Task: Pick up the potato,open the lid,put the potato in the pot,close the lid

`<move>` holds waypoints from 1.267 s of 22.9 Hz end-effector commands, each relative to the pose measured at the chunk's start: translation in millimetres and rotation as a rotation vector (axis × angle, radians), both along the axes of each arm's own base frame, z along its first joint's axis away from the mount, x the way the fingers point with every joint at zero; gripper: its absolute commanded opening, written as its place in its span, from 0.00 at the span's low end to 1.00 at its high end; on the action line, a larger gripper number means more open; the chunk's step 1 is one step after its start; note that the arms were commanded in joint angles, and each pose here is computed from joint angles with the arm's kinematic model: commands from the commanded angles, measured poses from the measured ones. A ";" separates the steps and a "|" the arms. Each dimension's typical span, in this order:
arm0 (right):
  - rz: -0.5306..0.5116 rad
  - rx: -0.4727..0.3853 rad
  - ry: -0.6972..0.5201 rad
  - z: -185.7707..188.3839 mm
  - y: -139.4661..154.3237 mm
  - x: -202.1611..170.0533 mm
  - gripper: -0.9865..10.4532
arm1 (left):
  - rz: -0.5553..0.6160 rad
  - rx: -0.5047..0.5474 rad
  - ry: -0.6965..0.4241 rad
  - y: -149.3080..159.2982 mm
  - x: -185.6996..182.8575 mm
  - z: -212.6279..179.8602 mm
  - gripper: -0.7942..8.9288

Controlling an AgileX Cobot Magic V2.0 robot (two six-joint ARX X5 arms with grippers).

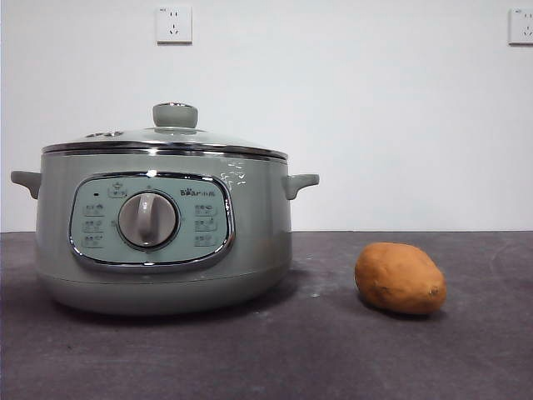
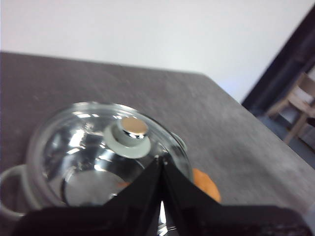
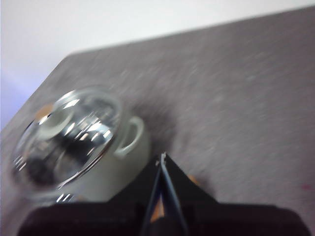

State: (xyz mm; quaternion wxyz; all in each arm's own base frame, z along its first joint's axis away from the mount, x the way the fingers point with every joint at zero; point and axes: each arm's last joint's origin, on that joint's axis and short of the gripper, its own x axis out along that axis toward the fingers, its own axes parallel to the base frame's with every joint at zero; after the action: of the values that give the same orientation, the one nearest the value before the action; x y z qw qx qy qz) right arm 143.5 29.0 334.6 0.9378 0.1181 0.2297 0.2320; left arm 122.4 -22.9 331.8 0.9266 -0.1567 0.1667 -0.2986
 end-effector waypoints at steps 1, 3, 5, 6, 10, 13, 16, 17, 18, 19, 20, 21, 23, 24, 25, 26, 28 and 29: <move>0.093 -0.017 0.020 -0.9 2.9 9.3 0.13 | -0.053 0.029 0.007 -1.3 9.1 5.2 0.15; 0.112 -0.009 0.046 -4.3 4.1 14.9 0.23 | -0.071 0.024 0.025 -2.2 15.9 7.3 0.31; 0.109 -0.012 0.072 -8.0 4.8 20.3 0.40 | -0.073 0.024 0.042 -2.7 22.0 7.9 0.45; 0.109 -0.012 0.082 -9.3 5.0 22.2 0.48 | -0.073 0.023 0.048 -2.9 24.0 7.7 0.47; 0.105 -0.010 0.119 -14.3 6.0 29.0 0.58 | -0.080 0.024 0.071 -4.3 29.5 4.8 0.47; 0.122 -0.029 0.158 -19.8 14.4 36.5 0.58 | -0.090 0.026 0.073 -6.2 30.6 4.3 0.47; 0.111 -0.146 0.222 -28.9 40.0 49.5 0.58 | -0.100 0.025 0.058 -8.1 30.8 5.7 0.47; 0.112 -0.187 0.241 -32.4 49.7 54.0 0.58 | -0.103 0.025 0.056 -8.6 30.7 5.7 0.47; 0.109 -0.240 0.261 -38.3 61.6 60.1 0.58 | -0.106 0.026 0.056 -9.2 30.7 5.7 0.47; 0.101 -0.284 0.279 -44.3 70.4 65.0 0.58 | -0.108 0.026 0.056 -9.5 30.7 5.7 0.47; 0.094 -0.335 0.307 -53.5 80.4 71.3 0.58 | -0.111 0.026 0.056 -9.9 30.5 5.7 0.47; 0.095 -0.370 0.332 -62.0 87.7 75.8 0.58 | -0.113 0.026 0.057 -10.2 30.5 5.6 0.47; 0.124 -0.406 0.393 -83.3 101.3 87.7 0.58 | -0.116 0.026 0.058 -10.7 30.3 5.5 0.47; 0.127 -0.420 0.412 -93.0 106.2 93.8 0.58 | -0.119 0.026 0.058 -11.1 30.3 5.5 0.47; 0.113 -0.437 0.428 -102.5 110.7 99.5 0.58 | -0.119 0.026 0.059 -11.1 30.2 5.5 0.47; 0.104 -0.450 0.439 -111.5 114.4 105.2 0.58 | -0.119 0.027 0.061 -11.1 30.2 5.3 0.47; 0.095 -0.467 0.468 -128.7 120.1 114.5 0.58 | -0.119 0.027 0.064 -11.1 30.1 5.0 0.47; 0.092 -0.471 0.483 -136.0 122.1 117.9 0.57 | -0.119 0.027 0.064 -11.1 30.1 5.0 0.47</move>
State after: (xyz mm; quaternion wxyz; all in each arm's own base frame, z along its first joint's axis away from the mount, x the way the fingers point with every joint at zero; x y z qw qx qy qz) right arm 260.9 150.1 200.2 0.8460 -0.0649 0.4959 0.1850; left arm 152.9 -33.4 334.3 0.9021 -0.1520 0.2166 -0.3409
